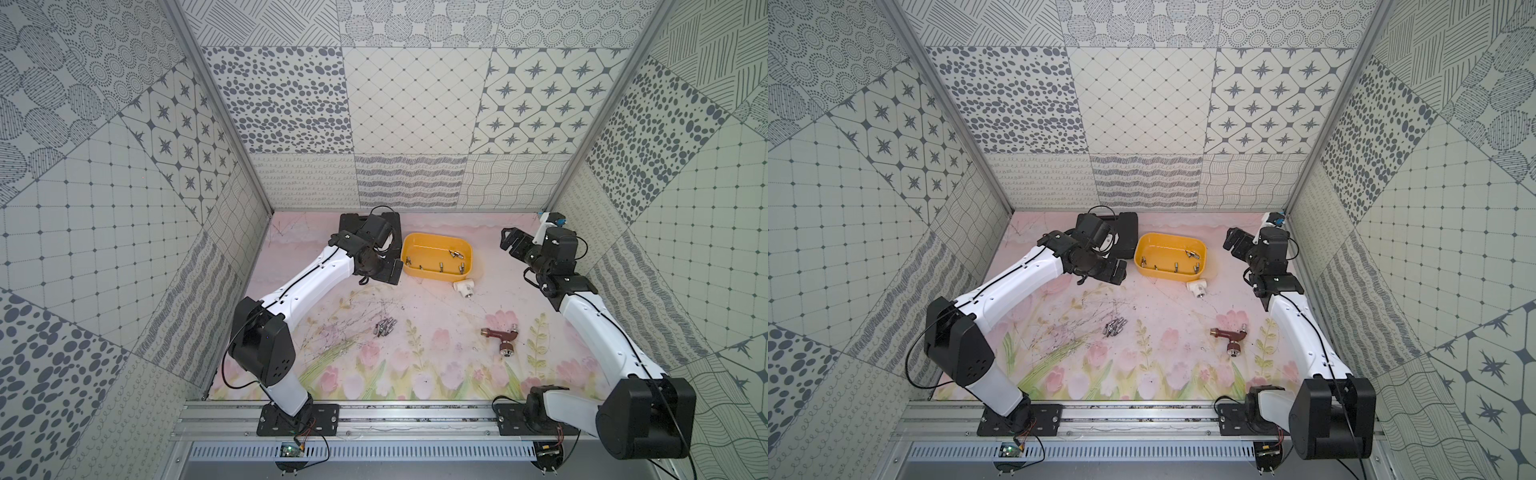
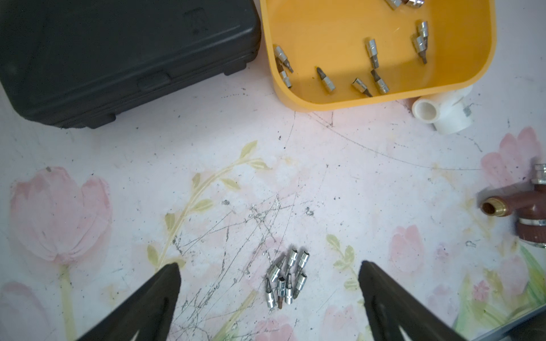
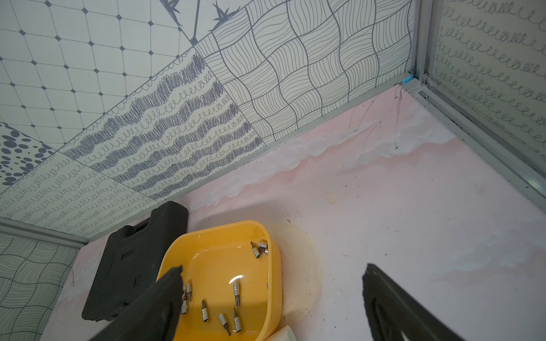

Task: Put the bit on the desktop into the storage box
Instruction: Pick up the screwdriver bit from the center of the board.

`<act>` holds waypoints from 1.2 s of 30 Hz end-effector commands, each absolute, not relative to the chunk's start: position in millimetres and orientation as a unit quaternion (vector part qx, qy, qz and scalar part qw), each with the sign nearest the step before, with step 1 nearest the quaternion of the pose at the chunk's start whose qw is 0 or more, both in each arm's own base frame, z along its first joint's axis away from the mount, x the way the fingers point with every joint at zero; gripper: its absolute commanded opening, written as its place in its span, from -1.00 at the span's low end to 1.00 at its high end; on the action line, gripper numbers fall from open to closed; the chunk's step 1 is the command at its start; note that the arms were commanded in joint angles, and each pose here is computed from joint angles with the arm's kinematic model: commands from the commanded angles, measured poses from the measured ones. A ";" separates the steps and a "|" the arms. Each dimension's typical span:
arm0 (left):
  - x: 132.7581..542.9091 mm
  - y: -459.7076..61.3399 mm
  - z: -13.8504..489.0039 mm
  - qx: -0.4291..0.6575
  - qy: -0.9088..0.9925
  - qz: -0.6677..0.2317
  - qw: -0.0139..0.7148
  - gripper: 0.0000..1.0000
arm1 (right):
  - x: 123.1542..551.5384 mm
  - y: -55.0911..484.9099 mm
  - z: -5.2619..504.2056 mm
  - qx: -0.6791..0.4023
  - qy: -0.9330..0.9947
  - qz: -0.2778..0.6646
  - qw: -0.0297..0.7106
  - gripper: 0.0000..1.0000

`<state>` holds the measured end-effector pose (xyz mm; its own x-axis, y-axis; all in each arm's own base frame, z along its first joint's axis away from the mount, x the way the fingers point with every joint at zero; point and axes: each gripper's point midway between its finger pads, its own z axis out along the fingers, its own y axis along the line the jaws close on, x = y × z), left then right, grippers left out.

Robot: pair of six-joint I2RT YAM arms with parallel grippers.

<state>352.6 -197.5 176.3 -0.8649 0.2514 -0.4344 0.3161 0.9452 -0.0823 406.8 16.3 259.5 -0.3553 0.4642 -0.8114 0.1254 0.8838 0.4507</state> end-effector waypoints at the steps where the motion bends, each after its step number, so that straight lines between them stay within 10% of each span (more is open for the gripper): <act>1: 326.3 -176.9 167.7 0.153 0.969 -0.046 0.188 0.99 | 411.3 16.0 267.6 0.185 0.796 0.168 0.551 0.93; 18: 266.6 -148.6 114.5 0.129 0.986 -0.031 0.098 0.84 | 411.4 15.1 266.3 0.185 0.797 0.164 0.551 0.94; 36: 256.2 -173.0 58.2 0.115 0.990 -0.081 0.017 0.14 | 411.3 14.3 263.9 0.186 0.798 0.163 0.549 0.94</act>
